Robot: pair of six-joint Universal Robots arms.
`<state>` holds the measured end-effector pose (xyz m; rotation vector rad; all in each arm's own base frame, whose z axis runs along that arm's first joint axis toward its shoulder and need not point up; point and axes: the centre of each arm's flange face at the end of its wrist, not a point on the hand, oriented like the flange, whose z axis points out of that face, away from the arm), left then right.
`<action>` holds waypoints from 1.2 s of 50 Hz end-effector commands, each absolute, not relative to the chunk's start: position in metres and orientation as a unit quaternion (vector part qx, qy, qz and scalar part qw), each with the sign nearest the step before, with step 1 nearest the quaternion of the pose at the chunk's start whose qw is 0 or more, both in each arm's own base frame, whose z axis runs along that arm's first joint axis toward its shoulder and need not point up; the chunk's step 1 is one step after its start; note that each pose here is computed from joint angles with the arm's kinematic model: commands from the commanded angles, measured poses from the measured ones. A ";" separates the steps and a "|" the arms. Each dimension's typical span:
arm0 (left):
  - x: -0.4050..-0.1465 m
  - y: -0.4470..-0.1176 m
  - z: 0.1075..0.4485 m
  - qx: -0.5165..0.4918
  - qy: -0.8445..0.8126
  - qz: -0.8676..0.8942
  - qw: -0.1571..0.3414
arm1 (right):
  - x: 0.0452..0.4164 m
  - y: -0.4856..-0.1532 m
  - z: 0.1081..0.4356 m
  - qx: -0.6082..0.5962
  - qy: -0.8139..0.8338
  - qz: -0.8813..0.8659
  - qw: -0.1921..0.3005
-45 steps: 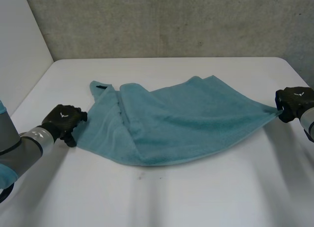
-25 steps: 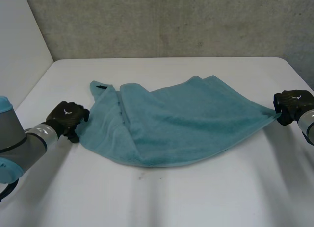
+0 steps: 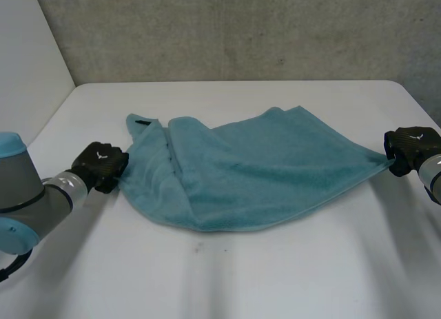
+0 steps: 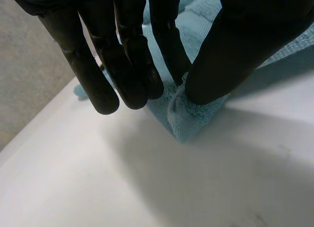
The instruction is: Fold the laundry
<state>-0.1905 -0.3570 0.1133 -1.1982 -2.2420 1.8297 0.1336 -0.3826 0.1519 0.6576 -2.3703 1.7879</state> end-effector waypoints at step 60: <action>-0.176 -0.438 0.164 -0.277 -0.681 0.651 -0.189 | 0.189 -0.455 0.160 0.318 -0.716 0.602 0.154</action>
